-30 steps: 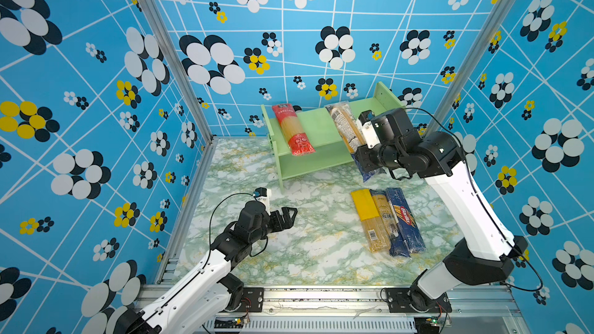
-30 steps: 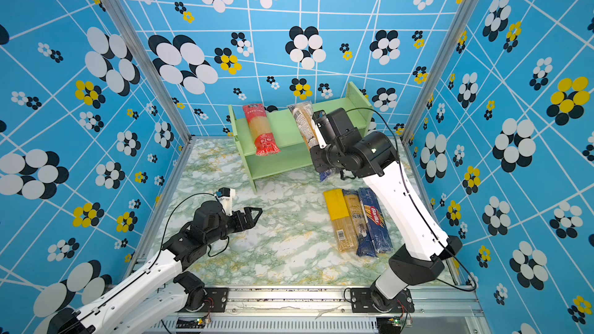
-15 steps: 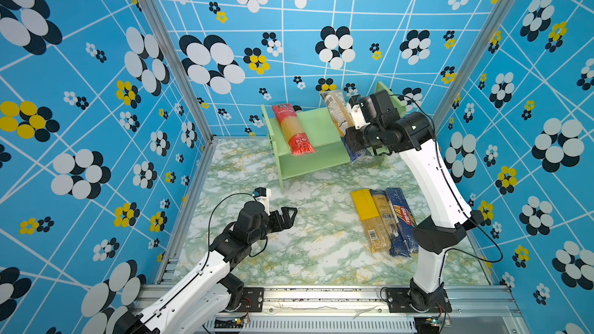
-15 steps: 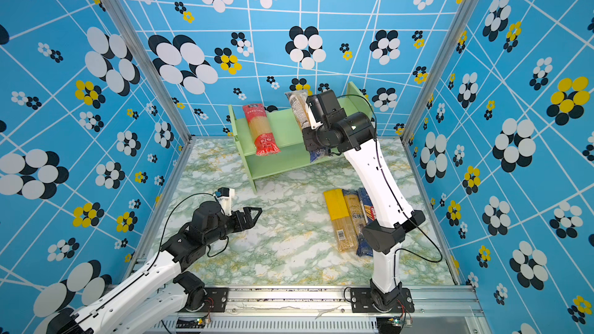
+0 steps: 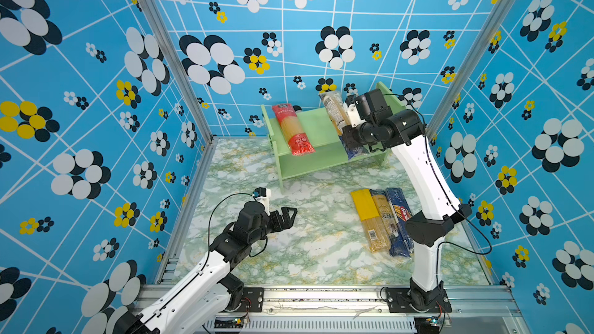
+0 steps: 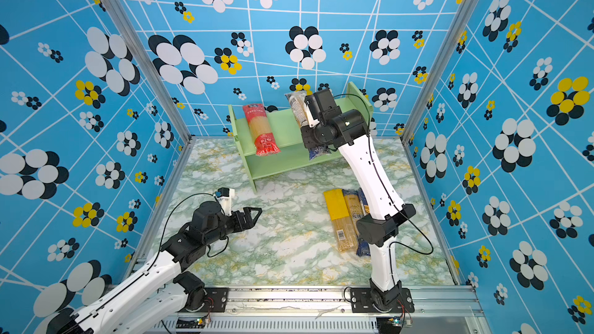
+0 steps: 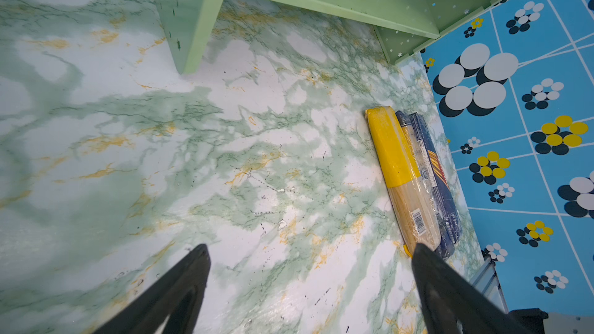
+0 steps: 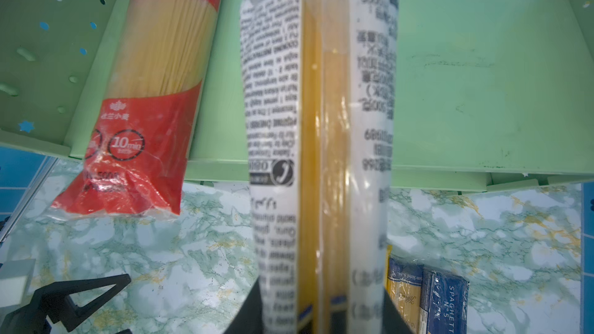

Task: Arrange pasta packages on shelves
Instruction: Place the pasta bag on the shelf.

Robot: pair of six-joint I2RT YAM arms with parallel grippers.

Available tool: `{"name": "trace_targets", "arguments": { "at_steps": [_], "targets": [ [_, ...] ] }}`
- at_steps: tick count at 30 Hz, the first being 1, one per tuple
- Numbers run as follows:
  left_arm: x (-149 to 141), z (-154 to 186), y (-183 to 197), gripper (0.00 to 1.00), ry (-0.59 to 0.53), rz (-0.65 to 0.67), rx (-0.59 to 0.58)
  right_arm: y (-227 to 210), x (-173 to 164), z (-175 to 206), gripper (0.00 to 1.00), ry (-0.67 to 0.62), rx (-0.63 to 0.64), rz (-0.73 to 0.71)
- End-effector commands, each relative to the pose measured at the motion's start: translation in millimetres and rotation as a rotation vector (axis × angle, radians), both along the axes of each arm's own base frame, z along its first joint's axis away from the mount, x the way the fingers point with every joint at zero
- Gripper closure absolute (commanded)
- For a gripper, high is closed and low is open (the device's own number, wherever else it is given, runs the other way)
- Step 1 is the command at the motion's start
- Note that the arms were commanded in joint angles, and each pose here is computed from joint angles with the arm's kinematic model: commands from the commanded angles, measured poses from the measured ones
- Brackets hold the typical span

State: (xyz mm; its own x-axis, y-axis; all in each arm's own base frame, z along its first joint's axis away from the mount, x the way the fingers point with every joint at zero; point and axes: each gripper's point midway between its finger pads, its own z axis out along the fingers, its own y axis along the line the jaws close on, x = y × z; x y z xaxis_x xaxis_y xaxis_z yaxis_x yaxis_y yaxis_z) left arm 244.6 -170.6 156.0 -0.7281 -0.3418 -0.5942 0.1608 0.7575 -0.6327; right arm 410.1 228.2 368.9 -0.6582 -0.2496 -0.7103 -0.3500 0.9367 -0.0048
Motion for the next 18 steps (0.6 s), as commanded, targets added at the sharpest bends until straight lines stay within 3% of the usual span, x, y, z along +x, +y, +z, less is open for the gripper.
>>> {"name": "trace_targets", "arguments": {
  "at_steps": [1, 18],
  "targets": [
    [2, 11, 1, 0.01, -0.019, 0.002, -0.004, 2, 19, 53, 1.00, -0.197, 0.086, -0.011],
    [3, 13, 1, 0.01, -0.016, 0.008, -0.010, 5, 40, 52, 1.00, -0.265, 0.064, -0.018]
  ]
}}
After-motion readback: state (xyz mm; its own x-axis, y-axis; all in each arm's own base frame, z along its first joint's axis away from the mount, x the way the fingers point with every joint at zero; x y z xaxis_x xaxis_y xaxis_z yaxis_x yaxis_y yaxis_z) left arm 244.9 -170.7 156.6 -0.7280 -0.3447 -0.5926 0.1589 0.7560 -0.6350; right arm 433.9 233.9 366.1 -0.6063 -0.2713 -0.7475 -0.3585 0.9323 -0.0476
